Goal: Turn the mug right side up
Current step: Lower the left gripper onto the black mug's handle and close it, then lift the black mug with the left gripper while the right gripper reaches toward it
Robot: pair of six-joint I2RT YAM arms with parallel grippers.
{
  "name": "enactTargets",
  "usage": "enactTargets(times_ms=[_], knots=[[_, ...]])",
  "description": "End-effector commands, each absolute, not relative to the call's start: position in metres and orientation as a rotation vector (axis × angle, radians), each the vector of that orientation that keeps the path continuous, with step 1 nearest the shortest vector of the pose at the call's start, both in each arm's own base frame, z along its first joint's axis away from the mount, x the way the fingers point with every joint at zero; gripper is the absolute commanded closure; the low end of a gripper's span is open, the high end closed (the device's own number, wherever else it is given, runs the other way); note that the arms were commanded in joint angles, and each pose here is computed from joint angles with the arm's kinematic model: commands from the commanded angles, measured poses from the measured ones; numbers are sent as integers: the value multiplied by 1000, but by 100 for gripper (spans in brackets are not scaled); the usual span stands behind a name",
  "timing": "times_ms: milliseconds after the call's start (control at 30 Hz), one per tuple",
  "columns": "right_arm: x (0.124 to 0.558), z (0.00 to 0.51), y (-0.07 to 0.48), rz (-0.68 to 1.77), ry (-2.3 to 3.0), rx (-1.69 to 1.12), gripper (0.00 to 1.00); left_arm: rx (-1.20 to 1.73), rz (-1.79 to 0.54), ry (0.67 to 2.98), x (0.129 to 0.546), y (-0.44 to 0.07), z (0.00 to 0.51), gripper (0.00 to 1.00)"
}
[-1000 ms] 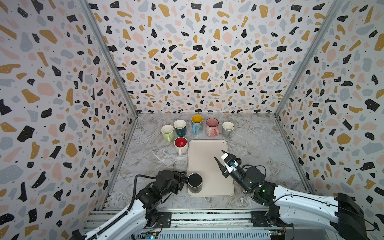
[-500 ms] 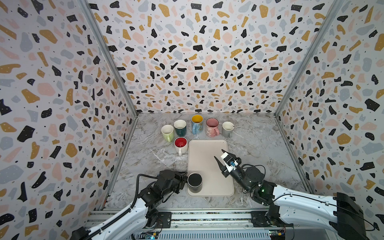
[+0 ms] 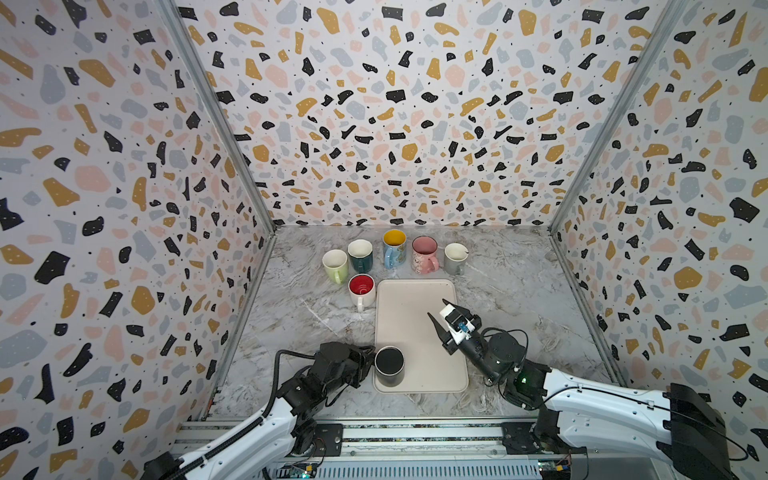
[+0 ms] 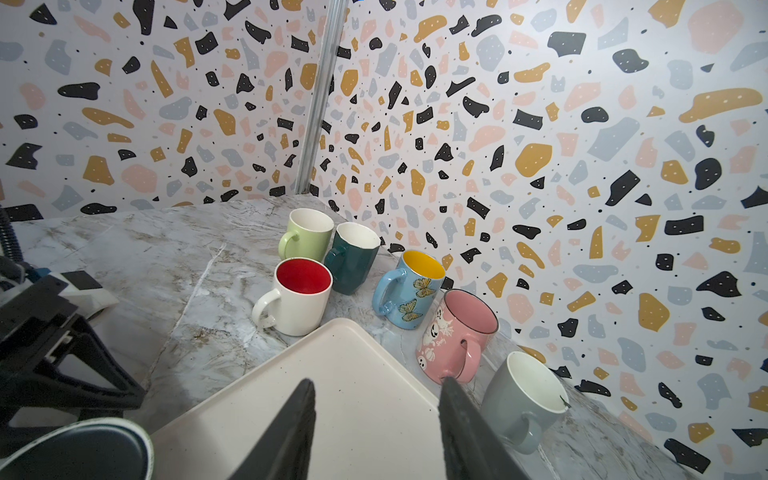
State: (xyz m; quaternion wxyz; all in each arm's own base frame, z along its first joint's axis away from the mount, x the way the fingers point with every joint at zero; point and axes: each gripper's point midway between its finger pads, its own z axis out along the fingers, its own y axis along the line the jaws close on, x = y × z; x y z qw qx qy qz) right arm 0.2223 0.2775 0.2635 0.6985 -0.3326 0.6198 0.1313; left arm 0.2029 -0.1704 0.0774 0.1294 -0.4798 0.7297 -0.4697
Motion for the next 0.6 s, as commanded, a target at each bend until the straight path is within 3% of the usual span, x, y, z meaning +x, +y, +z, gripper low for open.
enactTargets(times_ms=[0, 200, 367, 567], knots=[[224, 273, 276, 311, 1368, -703, 50, -1391, -1353, 2091, 205, -166, 75, 83], [224, 273, 275, 304, 1370, -704, 50, -1371, -1381, 2040, 212, -167, 84, 100], [226, 273, 274, 288, 1376, -705, 50, -1233, -1385, 2024, 222, -172, 108, 100], [228, 273, 273, 279, 1381, -703, 49, -878, -1210, 2042, 245, -177, 173, 100]])
